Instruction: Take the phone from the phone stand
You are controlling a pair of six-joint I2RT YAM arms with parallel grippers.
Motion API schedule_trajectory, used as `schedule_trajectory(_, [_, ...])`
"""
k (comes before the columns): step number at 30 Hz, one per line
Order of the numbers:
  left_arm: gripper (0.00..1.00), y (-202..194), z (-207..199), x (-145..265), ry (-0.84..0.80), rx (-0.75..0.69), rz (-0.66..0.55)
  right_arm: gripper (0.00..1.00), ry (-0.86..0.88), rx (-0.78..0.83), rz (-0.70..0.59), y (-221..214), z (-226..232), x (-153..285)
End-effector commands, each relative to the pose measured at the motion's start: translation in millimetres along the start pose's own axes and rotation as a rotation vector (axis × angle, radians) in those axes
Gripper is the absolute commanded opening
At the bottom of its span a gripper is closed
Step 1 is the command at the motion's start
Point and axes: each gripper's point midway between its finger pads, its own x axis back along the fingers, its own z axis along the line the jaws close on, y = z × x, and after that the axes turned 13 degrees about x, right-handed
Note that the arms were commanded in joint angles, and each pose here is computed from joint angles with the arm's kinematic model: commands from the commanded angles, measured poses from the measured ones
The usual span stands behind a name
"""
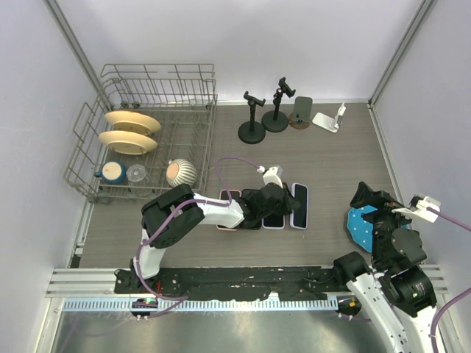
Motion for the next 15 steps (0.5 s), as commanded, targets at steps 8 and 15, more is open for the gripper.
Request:
schedule_trajectory(8, [0.44, 12.3, -8.1, -4.9, -0.035, 0.038, -0.057, 0.87, 0.005, 0.004, -0.013, 6.2, 5.7, -5.8])
schedule_trajectory(15, [0.62, 14.9, -12.5, -0.8, -0.026, 0.001, -0.048, 0.87, 0.014, 0.007, -0.010, 5.2, 7.1, -5.5])
